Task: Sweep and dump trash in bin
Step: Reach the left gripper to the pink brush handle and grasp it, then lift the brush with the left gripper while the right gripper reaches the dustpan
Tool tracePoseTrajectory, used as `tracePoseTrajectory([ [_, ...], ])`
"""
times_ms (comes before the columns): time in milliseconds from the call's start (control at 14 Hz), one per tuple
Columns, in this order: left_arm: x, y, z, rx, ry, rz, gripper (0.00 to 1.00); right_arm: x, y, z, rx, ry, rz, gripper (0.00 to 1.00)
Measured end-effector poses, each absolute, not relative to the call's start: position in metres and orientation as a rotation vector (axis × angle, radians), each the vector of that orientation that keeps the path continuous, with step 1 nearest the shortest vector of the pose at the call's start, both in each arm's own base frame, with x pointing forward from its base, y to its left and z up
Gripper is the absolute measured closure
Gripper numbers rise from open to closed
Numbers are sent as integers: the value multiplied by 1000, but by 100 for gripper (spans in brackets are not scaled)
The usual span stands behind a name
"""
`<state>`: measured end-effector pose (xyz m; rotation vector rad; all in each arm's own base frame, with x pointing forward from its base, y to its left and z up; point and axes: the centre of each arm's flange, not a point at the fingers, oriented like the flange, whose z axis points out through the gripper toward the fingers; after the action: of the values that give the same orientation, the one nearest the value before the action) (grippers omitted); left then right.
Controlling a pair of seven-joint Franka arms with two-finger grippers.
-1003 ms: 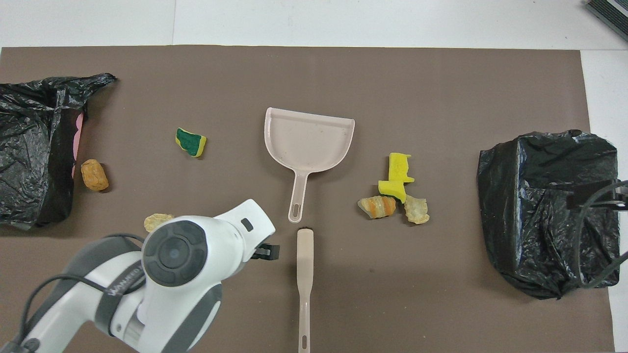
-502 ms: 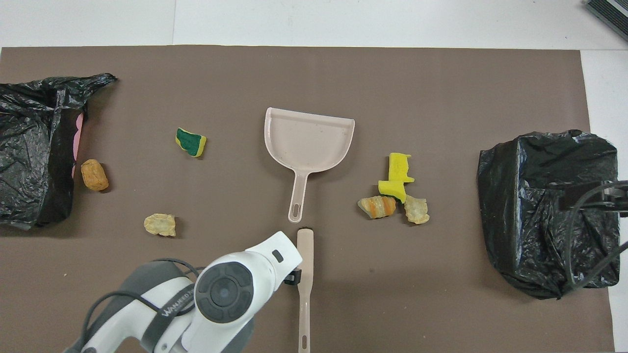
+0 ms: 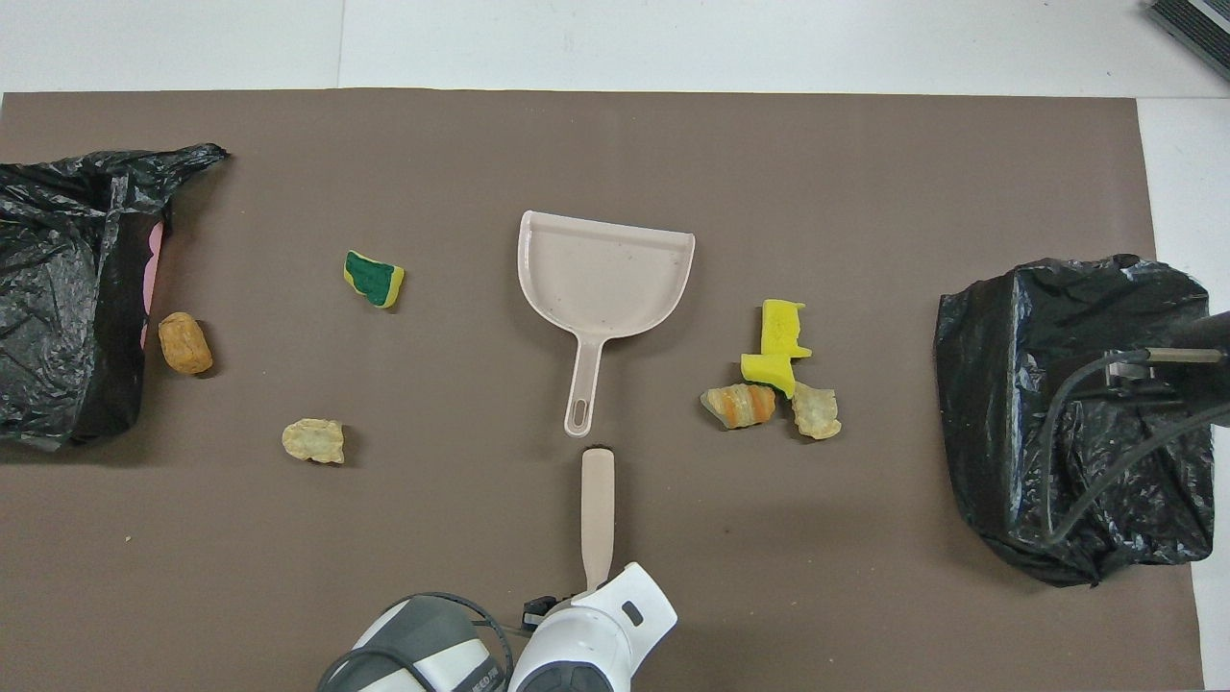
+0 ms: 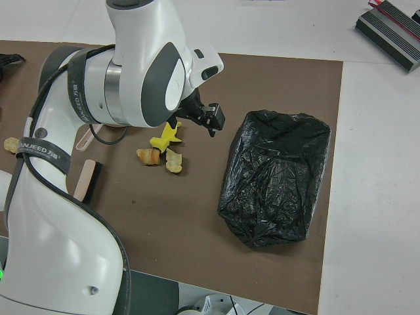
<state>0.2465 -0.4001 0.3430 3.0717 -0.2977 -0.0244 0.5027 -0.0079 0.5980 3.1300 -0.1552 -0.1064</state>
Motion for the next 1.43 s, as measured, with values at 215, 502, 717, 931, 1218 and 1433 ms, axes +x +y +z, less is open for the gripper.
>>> tracePoseTrajectory([
  [215,252,-395,344,3087,-278,-47,74,503,-8,596,3130,-154,-111,0],
  [502,285,-367,365,3178,-146,-193,74,503,0,596,3133,-130,-109,0],
  [717,329,-329,376,3199,17,-202,74,503,30,597,3131,-138,-92,0],
  [931,377,-287,393,3242,147,-127,74,511,71,586,3121,-227,-71,0],
  [1218,441,-214,408,3318,343,-9,74,533,161,532,3086,-410,-72,0],
  [1433,473,-152,404,3433,471,-4,74,552,236,486,3072,-470,-77,0],
])
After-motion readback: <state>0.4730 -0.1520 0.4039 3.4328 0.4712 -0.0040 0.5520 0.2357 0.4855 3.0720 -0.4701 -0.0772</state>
